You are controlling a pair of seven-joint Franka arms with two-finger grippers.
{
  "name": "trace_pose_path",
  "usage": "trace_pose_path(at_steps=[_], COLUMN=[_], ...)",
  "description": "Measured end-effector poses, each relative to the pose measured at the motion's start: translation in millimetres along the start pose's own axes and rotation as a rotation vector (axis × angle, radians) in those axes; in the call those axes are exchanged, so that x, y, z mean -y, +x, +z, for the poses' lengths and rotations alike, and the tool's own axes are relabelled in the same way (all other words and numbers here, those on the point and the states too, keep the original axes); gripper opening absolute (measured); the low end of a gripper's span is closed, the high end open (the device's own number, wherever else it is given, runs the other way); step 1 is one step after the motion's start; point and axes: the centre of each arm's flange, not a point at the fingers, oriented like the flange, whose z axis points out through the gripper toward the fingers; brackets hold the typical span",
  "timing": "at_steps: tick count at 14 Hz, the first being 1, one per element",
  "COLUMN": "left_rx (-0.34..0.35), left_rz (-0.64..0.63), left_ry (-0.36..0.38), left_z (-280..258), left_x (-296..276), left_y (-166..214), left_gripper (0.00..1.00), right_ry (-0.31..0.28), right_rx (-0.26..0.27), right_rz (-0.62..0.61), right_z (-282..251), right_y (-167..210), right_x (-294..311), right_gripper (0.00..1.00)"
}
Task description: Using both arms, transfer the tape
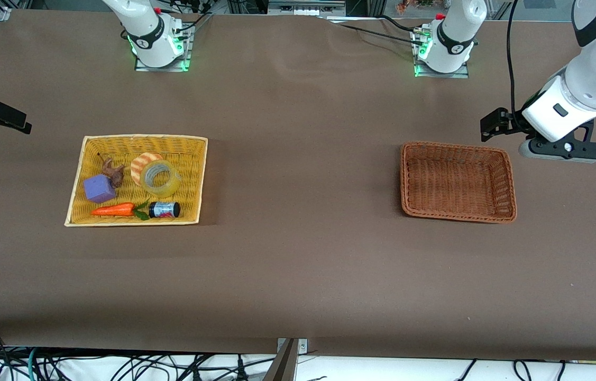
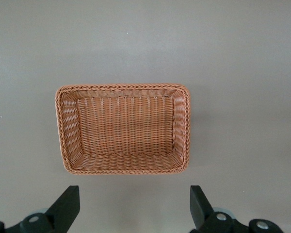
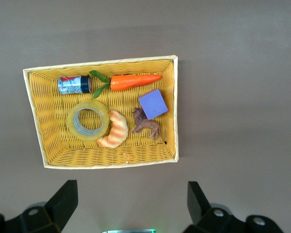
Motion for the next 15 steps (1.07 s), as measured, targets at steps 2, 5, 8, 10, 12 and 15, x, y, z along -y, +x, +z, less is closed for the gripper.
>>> trace_pose_path(at_steps=[2,5,8,10,12,15], left_rx=[-0.002,-0.002,0.0,0.002,0.005,0.008], left_rz=[-0.002,-0.003,-0.003,-0.003,-0.003,-0.003], left_ry=[0.0,0.0,0.0,0.0,0.001,0.001], left_z=[-0.2,0.0,0.8,2.1,3.8,5.1], left_x=[1.4,1.5,1.5,1.4,1.3,1.3], left_y=[0.3,0.3,0.5,1.1,2.0,2.7], left_gripper=[1.0,1.0,1.0,1.0,1.0,1.0], right_ry=[0.0,0.0,-0.001,-0.001,0.0,0.001], right_rx=[0.0,0.002,0.011,0.019,0.035,0.081], right_rz=[-0.001,-0.001,-0.002,-0.001,-0.002,-0.032], right_z=[0.1,1.3,6.1,10.3,18.6,44.7], right_y=[0.0,0.8,3.6,5.9,10.5,23.8], right_x=[0.4,0.7,0.5,0.0,0.3,16.7], right_gripper=[1.0,1.0,1.0,1.0,1.0,1.0])
